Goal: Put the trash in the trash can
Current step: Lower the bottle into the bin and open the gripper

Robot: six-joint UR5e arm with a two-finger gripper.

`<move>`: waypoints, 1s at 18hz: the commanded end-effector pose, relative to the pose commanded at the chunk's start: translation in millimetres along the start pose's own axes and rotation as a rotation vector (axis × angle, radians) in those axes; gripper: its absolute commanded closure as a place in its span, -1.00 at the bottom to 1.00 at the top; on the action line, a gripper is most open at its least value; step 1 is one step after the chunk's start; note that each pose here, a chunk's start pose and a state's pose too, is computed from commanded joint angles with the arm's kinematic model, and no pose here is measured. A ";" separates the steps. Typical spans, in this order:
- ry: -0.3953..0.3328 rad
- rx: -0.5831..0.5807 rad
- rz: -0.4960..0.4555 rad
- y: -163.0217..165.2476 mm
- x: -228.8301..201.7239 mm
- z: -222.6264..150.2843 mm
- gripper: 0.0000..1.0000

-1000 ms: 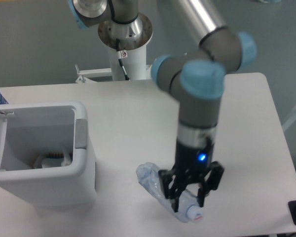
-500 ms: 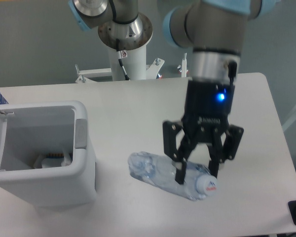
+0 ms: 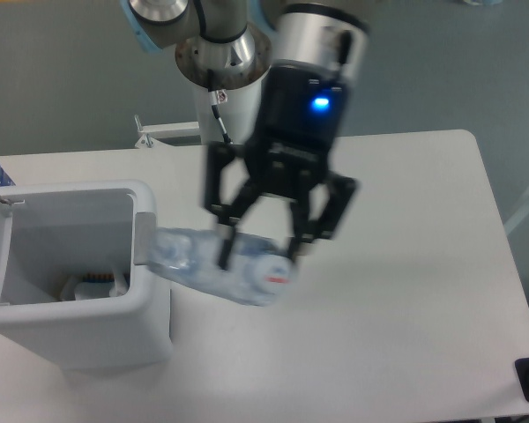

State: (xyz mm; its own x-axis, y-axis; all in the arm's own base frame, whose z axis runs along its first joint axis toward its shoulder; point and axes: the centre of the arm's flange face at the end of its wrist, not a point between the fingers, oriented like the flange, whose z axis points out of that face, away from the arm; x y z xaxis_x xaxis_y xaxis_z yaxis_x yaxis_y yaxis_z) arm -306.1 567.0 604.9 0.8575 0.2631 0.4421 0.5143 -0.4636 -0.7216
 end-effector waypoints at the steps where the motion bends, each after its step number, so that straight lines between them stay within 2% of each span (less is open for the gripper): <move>1: 0.013 -0.014 0.007 5.2 8.3 7.5 -0.25; 4: 0.048 -0.072 0.019 28.9 27.9 34.3 -0.26; 5: 0.054 -0.086 0.023 35.9 28.9 40.3 -0.35; 6: 0.057 -0.092 0.035 38.9 30.8 42.1 -0.61; 8: 0.069 -0.104 0.051 44.7 39.4 47.1 -0.95; 9: 0.072 -0.108 0.051 47.1 39.8 48.2 -1.00; 13: 0.068 -0.099 0.058 43.1 39.3 44.2 -1.00; 15: 0.042 -0.079 0.075 33.4 33.0 37.6 -1.00; 16: 0.005 -0.056 0.087 23.5 24.6 27.8 -1.00; 18: -0.116 -0.011 0.094 0.9 7.1 13.3 -1.00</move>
State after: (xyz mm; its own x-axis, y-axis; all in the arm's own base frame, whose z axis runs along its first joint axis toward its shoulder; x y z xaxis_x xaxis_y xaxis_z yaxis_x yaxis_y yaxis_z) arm -299.4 579.7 600.3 0.8982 0.3138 0.3078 0.4319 -0.5001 -0.7506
